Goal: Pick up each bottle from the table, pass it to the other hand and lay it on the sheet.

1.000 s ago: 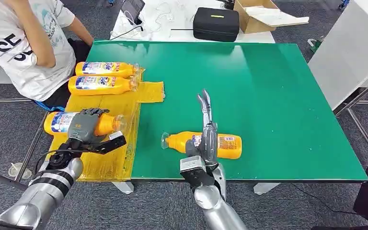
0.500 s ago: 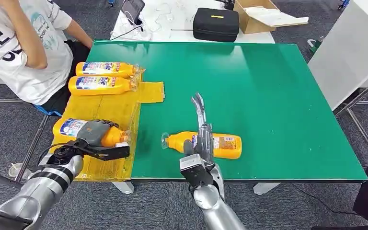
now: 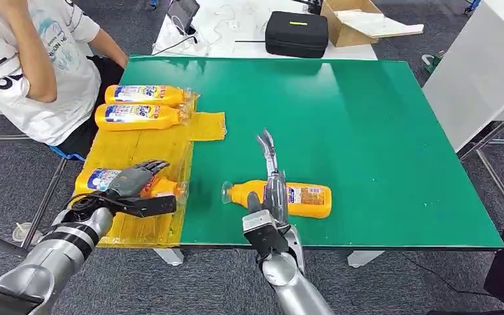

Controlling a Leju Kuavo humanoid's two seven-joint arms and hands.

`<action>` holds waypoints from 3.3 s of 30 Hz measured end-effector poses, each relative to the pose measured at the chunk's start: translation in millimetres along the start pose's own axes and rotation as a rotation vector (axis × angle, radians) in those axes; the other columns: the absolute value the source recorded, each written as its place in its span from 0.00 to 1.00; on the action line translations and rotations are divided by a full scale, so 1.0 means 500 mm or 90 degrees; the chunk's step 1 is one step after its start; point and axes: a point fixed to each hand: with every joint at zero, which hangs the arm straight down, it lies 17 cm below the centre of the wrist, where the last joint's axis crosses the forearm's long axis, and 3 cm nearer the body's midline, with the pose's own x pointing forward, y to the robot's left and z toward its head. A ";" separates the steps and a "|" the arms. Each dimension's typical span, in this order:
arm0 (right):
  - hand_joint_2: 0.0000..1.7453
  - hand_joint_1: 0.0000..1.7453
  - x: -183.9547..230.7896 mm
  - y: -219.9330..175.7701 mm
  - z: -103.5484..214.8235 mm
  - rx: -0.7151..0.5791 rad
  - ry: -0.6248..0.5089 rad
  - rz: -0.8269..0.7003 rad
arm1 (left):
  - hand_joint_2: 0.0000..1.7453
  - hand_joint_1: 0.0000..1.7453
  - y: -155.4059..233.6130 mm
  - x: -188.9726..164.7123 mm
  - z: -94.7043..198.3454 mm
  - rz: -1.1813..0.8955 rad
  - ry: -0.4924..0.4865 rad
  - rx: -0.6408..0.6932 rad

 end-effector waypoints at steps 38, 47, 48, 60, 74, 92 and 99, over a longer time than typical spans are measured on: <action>1.00 0.00 -0.173 0.050 0.052 0.208 0.148 0.271 | 1.00 0.00 0.293 0.035 0.139 0.403 -0.045 0.718; 1.00 0.00 -0.301 -0.027 0.123 0.343 0.261 0.390 | 1.00 0.00 0.247 0.008 0.201 0.419 -0.005 0.759; 1.00 0.00 -0.311 -0.032 0.130 0.354 0.272 0.393 | 1.00 0.00 0.240 0.006 0.202 0.418 -0.001 0.758; 1.00 0.00 -0.358 -0.077 0.141 0.389 0.312 0.423 | 1.00 0.00 0.238 0.013 0.200 0.422 -0.003 0.763; 1.00 0.00 -0.409 -0.104 0.152 0.419 0.367 0.455 | 1.00 0.00 0.227 0.015 0.188 0.432 0.000 0.752; 1.00 0.00 -0.500 -0.152 0.161 0.547 0.445 0.515 | 1.00 0.00 0.214 0.008 0.165 0.445 0.010 0.731; 1.00 0.25 -0.516 -0.160 0.167 0.572 0.458 0.528 | 1.00 0.00 0.214 0.008 0.158 0.449 0.011 0.726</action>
